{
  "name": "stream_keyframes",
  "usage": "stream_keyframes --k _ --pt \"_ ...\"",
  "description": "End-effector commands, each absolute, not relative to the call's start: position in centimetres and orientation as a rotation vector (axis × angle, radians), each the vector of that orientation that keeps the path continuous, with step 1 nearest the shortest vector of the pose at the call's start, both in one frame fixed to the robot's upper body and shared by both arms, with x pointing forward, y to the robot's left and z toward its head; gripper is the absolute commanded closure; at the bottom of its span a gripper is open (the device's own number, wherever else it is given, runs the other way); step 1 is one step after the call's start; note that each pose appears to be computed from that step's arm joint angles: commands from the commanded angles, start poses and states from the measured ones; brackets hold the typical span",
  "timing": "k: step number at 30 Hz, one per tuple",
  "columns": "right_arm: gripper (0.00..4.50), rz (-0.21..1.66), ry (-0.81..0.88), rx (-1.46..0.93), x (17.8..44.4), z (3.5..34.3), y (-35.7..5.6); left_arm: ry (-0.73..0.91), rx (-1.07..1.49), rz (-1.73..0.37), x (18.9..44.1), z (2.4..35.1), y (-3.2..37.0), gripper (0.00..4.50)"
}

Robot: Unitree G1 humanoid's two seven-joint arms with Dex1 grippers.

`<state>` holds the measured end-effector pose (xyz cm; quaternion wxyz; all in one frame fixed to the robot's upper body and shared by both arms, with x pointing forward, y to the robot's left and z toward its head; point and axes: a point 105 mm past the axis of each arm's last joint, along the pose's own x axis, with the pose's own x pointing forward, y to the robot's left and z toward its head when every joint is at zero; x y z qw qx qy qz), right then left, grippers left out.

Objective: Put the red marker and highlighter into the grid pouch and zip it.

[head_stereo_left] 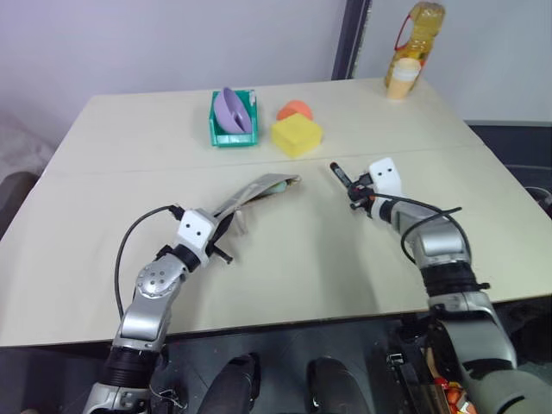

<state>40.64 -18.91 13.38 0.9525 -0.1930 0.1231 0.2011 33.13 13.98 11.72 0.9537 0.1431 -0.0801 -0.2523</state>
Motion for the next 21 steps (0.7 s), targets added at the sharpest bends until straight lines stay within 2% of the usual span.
stream_keyframes --k 1,6,21 --pt "4.12 0.645 0.056 -0.588 37.4 18.1 -16.3 -0.217 0.293 -0.504 33.6 13.5 14.3 4.5" --pt "4.12 0.812 0.038 -0.67 34.3 18.7 -14.8 -0.224 0.293 -0.538 33.9 13.8 14.1 4.5" --pt "4.12 0.898 0.026 -0.677 33.4 18.2 -11.6 -0.233 0.31 -0.595 33.8 13.9 13.0 4.5"
